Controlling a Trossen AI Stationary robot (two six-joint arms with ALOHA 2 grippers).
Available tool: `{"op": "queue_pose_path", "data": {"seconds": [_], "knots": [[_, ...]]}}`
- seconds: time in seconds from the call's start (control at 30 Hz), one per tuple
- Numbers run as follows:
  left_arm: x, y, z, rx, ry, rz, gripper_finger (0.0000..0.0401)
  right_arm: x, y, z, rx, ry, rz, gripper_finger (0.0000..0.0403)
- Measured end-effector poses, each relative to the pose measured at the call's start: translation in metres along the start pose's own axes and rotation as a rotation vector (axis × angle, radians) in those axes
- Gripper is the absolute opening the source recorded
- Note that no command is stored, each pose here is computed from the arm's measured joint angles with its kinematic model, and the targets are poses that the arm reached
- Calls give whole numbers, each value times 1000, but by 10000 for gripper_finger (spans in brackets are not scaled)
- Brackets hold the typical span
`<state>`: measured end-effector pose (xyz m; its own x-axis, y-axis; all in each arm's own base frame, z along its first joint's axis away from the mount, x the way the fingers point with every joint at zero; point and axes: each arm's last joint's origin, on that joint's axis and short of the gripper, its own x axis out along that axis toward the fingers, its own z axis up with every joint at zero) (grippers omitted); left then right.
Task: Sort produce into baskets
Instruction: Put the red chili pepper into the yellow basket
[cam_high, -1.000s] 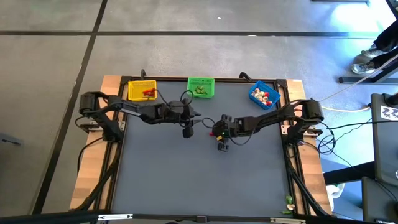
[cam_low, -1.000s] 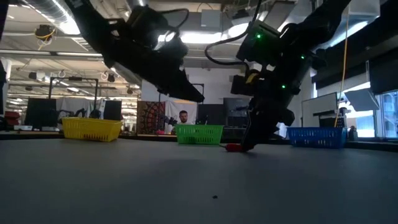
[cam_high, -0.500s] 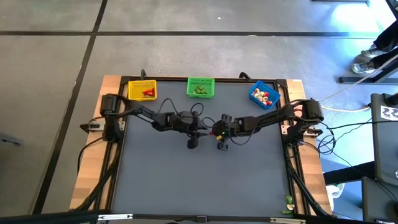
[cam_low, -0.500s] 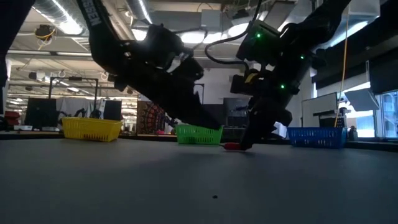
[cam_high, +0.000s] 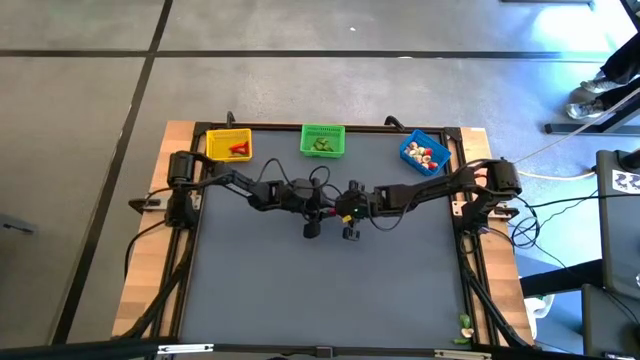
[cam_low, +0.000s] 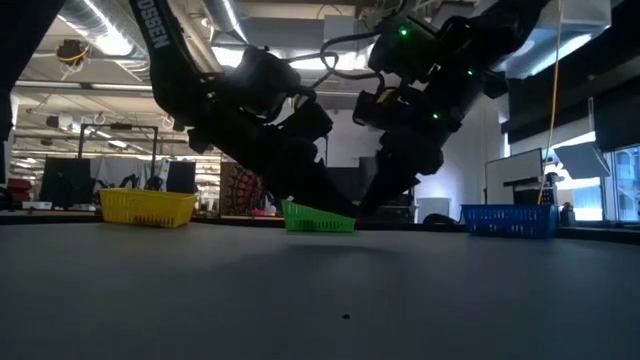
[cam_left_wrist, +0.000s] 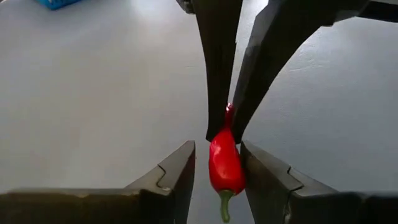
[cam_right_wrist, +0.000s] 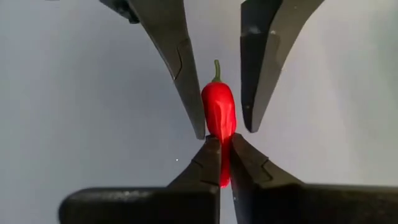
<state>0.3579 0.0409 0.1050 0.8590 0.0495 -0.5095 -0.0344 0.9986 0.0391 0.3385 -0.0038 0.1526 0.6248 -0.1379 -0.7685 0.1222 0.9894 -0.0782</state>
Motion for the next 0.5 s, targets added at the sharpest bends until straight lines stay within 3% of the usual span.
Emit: {"op": "queue_pose_path", "data": {"seconds": [0.3, 0.5], "knots": [[-1, -2, 1, 21, 0, -3, 31, 0, 0, 2, 41, -7, 0, 33], [-2, -2, 2, 22, -2, -3, 33, -1, 0, 1, 85, 1, -1, 95]]}}
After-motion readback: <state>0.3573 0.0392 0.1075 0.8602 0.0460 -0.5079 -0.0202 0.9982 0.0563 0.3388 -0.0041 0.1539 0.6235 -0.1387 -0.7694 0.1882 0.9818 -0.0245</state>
